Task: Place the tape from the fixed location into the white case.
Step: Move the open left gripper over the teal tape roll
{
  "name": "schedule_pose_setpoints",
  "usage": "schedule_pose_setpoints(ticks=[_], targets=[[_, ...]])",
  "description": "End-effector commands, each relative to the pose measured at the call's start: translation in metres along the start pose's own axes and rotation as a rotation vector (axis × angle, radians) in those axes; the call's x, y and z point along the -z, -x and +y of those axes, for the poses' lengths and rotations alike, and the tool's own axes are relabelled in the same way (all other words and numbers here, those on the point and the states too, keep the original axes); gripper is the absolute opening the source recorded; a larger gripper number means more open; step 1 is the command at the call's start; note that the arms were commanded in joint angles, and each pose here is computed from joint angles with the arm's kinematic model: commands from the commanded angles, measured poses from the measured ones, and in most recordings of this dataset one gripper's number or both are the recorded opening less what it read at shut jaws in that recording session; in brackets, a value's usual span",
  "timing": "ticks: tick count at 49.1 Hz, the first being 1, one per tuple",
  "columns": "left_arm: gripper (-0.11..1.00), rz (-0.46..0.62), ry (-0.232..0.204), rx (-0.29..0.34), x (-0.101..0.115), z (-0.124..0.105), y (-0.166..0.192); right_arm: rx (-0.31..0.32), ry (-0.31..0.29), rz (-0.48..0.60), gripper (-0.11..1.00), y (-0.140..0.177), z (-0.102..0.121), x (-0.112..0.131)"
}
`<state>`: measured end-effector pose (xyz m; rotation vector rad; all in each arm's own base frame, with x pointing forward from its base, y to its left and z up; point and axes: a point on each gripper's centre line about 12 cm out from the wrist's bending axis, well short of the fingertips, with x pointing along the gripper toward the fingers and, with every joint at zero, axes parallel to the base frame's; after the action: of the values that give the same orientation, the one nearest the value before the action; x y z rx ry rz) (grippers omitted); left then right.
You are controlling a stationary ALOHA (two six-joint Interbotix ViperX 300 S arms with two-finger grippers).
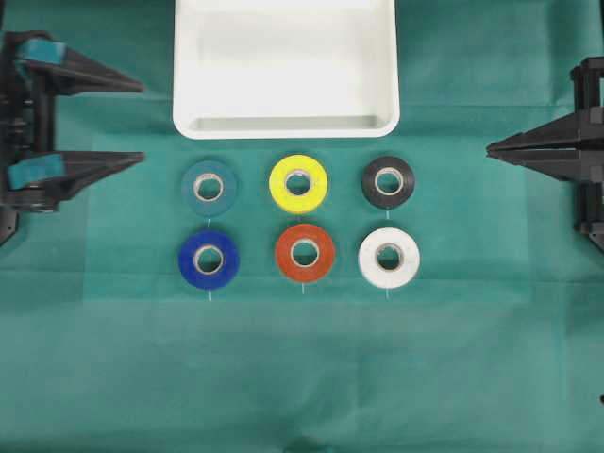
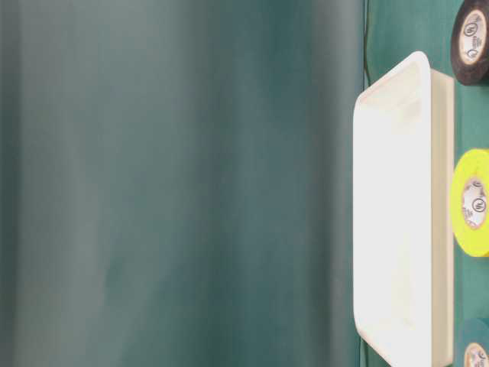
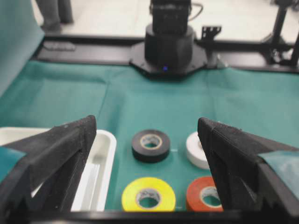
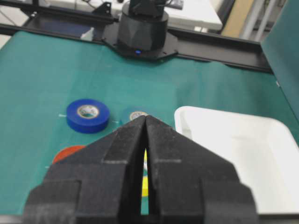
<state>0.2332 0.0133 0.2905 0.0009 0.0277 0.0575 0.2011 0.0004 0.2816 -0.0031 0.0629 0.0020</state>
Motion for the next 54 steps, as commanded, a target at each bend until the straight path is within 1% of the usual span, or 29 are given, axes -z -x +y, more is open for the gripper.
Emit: schedule_pose_setpoints(ticks=[1, 14, 26, 31, 36, 43, 47, 54], targets=[[0.95, -0.021, 0.0, 0.003, -0.014, -0.001, -0.014, 0.0, 0.002, -0.02, 0.0, -0.003, 0.0, -0.009], [0.95, 0.012, -0.002, 0.003, -0.02, -0.001, -0.046, 0.002, 0.001, -0.008, 0.0, -0.003, 0.0, -0.008], [0.95, 0.011, 0.003, 0.003, -0.022, -0.001, -0.046, 0.0, -0.002, 0.005, 0.0, -0.003, 0.0, -0.006], [0.95, 0.028, 0.01, 0.004, -0.022, -0.001, -0.045, 0.0, 0.0, 0.003, 0.0, -0.003, 0.0, -0.006], [0.95, 0.094, 0.026, 0.001, -0.021, -0.001, -0.046, 0.0, 0.0, 0.005, 0.0, -0.003, 0.0, -0.006], [0.95, 0.227, 0.053, 0.0, -0.023, -0.001, -0.05, 0.002, 0.0, 0.005, 0.0, -0.003, 0.0, -0.006], [0.95, 0.305, 0.074, -0.005, -0.025, -0.001, -0.052, 0.002, 0.0, 0.005, 0.0, -0.003, 0.0, -0.006], [0.95, 0.457, 0.123, -0.02, -0.022, -0.001, -0.058, 0.0, 0.0, 0.006, 0.0, -0.004, 0.0, -0.006]])
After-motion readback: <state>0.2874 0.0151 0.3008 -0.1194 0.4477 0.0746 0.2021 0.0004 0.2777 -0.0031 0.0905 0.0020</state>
